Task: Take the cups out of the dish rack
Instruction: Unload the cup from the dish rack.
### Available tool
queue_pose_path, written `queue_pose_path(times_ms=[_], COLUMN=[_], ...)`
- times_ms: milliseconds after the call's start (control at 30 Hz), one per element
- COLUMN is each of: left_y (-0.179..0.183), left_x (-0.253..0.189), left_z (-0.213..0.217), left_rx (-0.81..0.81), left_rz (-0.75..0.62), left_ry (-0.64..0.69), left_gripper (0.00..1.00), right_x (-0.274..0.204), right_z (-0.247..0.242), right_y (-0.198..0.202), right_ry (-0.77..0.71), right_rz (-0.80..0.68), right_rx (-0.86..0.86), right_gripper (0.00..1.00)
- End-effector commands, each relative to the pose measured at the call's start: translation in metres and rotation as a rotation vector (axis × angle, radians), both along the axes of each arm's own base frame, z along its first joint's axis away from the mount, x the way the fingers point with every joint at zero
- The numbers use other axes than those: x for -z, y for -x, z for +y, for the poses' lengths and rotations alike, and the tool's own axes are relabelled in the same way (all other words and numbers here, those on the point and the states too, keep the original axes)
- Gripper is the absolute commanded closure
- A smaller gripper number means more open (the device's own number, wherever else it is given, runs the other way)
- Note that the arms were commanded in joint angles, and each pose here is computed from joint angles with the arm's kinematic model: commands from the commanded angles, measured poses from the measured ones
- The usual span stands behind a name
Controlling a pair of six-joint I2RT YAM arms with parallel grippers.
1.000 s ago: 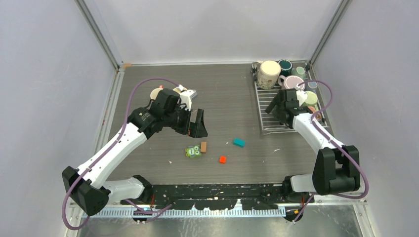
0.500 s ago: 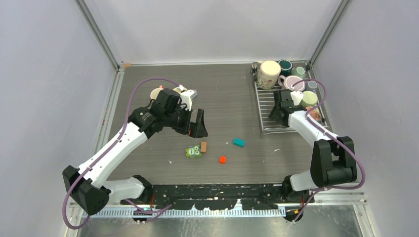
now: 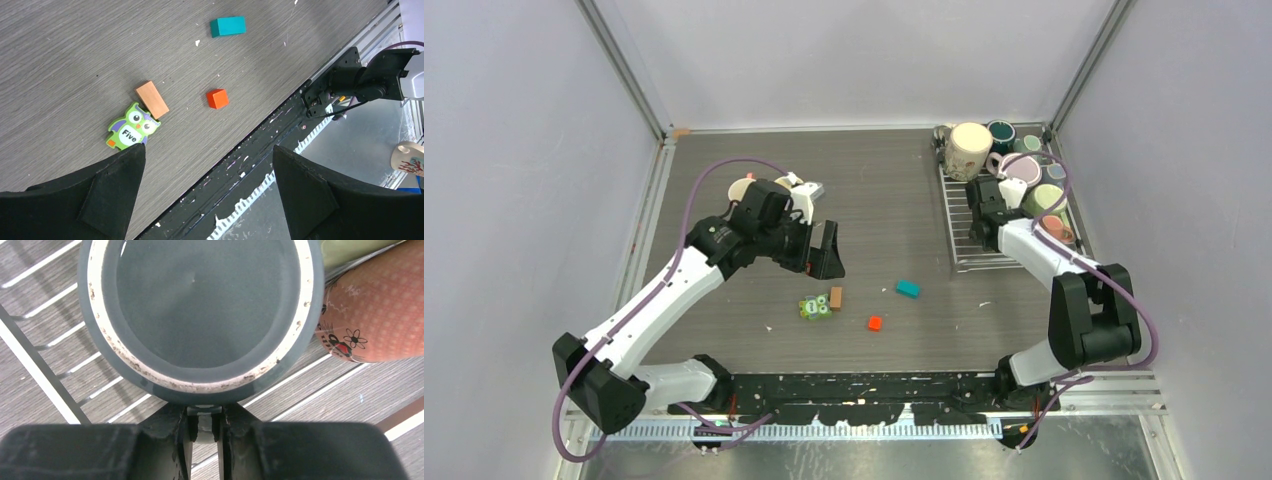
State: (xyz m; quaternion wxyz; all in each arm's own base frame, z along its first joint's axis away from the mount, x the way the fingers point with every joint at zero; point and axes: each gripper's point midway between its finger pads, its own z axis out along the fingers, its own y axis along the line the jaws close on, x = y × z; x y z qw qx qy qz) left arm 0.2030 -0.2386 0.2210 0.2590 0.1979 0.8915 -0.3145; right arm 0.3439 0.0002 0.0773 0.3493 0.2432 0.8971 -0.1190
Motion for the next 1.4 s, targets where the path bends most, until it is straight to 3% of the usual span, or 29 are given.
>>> queue_pose_path(times_ms=[0, 67, 400, 700, 1367], left_y=[-0.005, -0.006, -0.016, -0.035, -0.122], left_x=[-0.003, -0.002, -0.009, -0.038, -0.102], left_z=[-0.004, -0.005, -0.008, -0.028, -0.109], left_rx=[0.007, -0.002, -0.085, -0.152, -0.211], left_rz=[-0.030, -0.025, -0.014, 0.024, 0.160], left_ry=[0.011, 0.010, 0.052, 0.220, 0.798], left_gripper=[0.00, 0.00, 0.00, 0.00, 0.00], right_x=[-0.031, -0.037, -0.085, -0.146, -0.238], right_z=[-0.001, 0.000, 0.000, 0.012, 0.163], right_y=[-0.020, -0.021, -0.019, -0.012, 0.025], right_ry=[0.091, 0.110, 0.110, 0.008, -0.636], right_rz=[-0.087, -0.097, -0.194, -0.291, -0.446], right_rx=[0.014, 0.016, 0.031, -0.015, -0.472], right_gripper=[0.92, 0.99, 0.99, 0.99, 0.99])
